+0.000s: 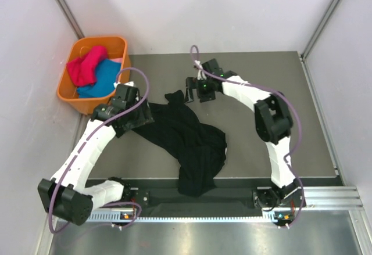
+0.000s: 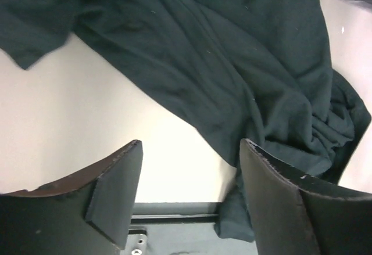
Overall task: Fold and stack the t-shirts
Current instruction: Flatten the tshirt out
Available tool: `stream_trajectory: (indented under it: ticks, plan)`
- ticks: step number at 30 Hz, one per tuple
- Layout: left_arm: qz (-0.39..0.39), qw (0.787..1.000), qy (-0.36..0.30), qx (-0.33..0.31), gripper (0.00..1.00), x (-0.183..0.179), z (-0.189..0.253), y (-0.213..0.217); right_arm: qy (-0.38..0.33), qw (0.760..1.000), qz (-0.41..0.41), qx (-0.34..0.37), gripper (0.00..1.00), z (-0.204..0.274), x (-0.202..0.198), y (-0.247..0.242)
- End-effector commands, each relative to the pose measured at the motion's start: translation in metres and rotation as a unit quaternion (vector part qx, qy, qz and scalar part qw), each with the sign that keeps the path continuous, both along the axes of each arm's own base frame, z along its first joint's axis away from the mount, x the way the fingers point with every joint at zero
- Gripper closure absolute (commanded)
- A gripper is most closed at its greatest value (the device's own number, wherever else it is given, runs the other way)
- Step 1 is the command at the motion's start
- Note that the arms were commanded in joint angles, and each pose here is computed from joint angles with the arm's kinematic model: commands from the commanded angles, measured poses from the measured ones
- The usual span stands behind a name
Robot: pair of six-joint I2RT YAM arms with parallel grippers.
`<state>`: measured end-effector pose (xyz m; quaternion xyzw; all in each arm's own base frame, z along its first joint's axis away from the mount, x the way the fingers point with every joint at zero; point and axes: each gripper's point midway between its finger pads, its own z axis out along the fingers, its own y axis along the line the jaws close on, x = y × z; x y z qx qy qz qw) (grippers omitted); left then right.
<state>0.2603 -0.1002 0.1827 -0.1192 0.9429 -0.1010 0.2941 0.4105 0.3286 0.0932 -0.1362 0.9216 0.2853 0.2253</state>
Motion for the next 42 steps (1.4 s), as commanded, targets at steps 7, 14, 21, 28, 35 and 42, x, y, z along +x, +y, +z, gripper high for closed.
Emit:
stream_trajectory:
  ticks: [7, 14, 21, 28, 35, 42]
  plan:
    - [0.014, 1.0, -0.011, 0.02, 0.11, 0.004, 0.008, 0.036, 0.034, 0.998, 0.054, -0.003, 0.16, -0.037, -0.009, 0.053]
    - [0.025, 0.999, -0.018, 0.008, 0.16, 0.011, 0.012, 0.037, 0.057, 0.997, 0.037, -0.019, 1.0, -0.044, -0.016, 0.028]
    - [0.018, 0.994, -0.015, -0.104, 0.13, 0.006, -0.002, 0.001, 0.04, 0.996, 0.055, -0.051, 1.0, -0.001, -0.124, -0.055]
    - [0.051, 0.991, 0.007, -0.127, 0.1, -0.004, -0.019, -0.001, 0.041, 0.999, 0.01, -0.02, 0.2, -0.003, -0.225, -0.114]
    - [0.01, 0.995, -0.013, -0.096, 0.1, 0.024, -0.014, -0.001, 0.027, 0.998, -0.04, -0.037, 0.07, 0.007, -0.178, -0.137]
    - [-0.013, 0.998, 0.052, -0.041, 0.14, 0.064, -0.066, 0.001, 0.069, 0.997, -0.02, -0.037, 0.45, -0.011, -0.129, -0.117]
